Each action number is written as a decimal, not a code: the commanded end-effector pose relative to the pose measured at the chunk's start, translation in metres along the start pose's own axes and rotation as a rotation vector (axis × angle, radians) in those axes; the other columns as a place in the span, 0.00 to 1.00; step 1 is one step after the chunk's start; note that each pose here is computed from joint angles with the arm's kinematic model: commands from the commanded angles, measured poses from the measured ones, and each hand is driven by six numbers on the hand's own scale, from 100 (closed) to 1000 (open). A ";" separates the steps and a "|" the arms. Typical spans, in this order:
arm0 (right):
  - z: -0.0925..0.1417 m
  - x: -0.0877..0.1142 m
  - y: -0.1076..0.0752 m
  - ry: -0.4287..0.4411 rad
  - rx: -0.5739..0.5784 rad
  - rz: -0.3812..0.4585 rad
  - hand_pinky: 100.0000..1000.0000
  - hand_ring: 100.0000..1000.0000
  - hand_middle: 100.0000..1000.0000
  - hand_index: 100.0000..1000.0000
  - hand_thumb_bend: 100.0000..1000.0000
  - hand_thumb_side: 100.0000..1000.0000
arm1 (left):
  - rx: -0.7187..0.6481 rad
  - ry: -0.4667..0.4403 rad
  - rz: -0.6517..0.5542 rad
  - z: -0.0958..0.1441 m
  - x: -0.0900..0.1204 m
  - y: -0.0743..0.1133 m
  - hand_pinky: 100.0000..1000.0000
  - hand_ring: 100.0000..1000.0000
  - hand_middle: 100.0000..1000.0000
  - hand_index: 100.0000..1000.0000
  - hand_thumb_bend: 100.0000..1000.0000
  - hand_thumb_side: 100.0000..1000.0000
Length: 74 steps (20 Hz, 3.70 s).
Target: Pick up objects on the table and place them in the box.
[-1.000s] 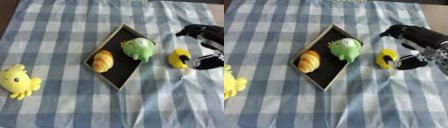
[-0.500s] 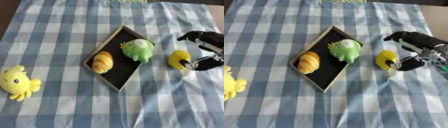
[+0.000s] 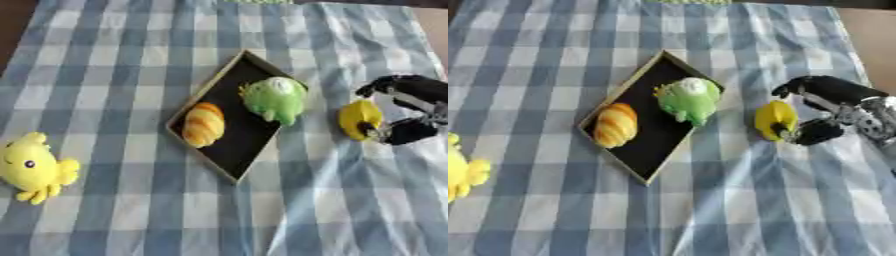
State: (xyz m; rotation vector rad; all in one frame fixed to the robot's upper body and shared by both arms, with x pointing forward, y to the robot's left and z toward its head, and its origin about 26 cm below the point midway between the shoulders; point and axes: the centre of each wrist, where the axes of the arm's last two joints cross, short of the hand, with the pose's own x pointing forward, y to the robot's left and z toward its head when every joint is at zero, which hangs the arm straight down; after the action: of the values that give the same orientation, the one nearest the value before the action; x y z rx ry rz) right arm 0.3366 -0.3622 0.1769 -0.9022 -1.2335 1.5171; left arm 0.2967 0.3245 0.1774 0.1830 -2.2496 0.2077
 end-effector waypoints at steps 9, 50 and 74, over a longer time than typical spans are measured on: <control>0.004 0.000 -0.010 -0.025 -0.094 -0.054 0.88 0.77 0.45 0.61 0.00 0.01 | -0.013 -0.018 -0.008 -0.003 0.004 0.001 0.68 0.82 0.66 0.79 0.14 0.74; -0.026 0.176 -0.066 -0.524 -0.125 0.261 0.89 0.75 0.50 0.66 0.05 0.00 | -0.063 -0.040 -0.016 -0.007 0.010 -0.005 0.68 0.83 0.66 0.79 0.14 0.73; -0.006 0.179 -0.077 -0.499 -0.279 0.230 0.93 1.00 0.87 0.91 0.00 0.60 | -0.049 -0.028 -0.026 -0.004 0.007 -0.003 0.68 0.83 0.66 0.79 0.15 0.72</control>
State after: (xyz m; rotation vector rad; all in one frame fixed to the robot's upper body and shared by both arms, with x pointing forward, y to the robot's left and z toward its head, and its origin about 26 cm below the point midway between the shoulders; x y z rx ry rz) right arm 0.3166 -0.1798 0.2383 -0.8555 -1.7437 1.8745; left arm 0.2982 0.3193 0.1780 0.1704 -2.2520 0.1555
